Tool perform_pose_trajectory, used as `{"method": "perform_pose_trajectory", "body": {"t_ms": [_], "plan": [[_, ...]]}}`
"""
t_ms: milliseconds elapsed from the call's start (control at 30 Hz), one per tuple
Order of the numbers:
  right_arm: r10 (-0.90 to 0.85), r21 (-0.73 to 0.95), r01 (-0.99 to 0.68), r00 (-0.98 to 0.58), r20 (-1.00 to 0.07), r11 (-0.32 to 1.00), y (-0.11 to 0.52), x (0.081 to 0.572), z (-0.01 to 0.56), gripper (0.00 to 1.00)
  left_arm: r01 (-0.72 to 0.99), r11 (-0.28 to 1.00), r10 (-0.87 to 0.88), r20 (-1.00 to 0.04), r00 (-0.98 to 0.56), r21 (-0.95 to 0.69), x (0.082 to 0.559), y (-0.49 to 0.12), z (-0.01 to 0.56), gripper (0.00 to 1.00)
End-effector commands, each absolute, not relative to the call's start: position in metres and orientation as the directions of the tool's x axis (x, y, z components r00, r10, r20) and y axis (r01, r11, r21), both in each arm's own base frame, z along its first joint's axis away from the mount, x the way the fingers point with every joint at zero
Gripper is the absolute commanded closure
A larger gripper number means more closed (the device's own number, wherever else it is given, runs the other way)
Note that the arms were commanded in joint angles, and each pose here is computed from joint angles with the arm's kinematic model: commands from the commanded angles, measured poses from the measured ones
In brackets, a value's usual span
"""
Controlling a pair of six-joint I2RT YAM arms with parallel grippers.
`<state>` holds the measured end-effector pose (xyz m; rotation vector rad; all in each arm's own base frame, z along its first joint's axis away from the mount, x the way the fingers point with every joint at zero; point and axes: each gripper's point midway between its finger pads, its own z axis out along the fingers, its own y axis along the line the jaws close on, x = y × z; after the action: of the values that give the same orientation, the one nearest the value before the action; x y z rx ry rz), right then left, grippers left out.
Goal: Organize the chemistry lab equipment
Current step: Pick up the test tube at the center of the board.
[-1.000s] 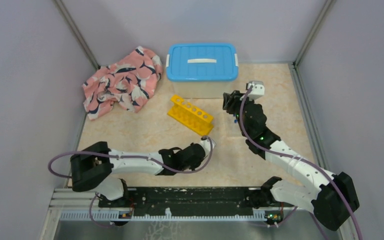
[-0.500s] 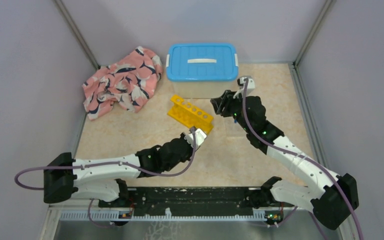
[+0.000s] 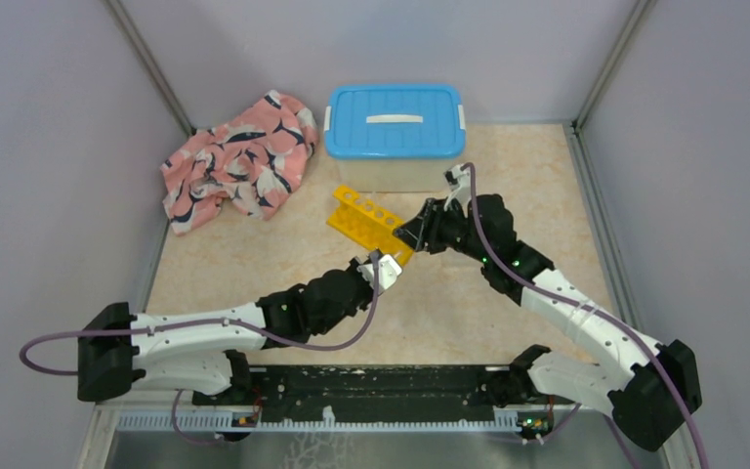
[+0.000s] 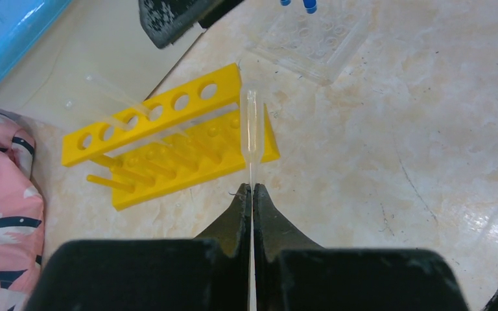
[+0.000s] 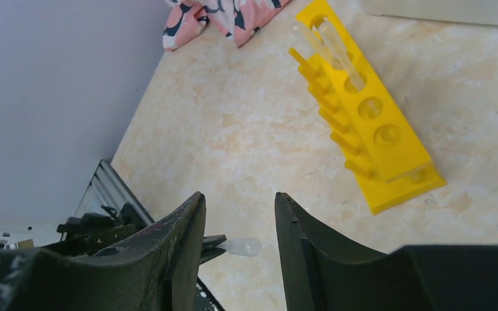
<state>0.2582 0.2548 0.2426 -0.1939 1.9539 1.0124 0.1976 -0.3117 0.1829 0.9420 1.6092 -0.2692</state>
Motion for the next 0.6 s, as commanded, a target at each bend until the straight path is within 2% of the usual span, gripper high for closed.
{"method": "perform_pose_trajectory", "body": {"t_ms": [0, 567], "plan": [[0.257, 0.616, -0.528, -0.600, -0.758, 0.584, 0.259, 0.244, 0.254, 0.56, 0.676, 0.657, 0.390, -0.918, 0.073, 0.333, 0.200, -0.312, 0.207, 1.00], [0.249, 0.685, -0.548, -0.663, -0.706, 0.480, 0.273, 0.228, 0.246, 0.58, 0.660, 0.668, 0.371, -0.922, 0.107, 0.345, 0.203, -0.311, 0.221, 1.00]]}}
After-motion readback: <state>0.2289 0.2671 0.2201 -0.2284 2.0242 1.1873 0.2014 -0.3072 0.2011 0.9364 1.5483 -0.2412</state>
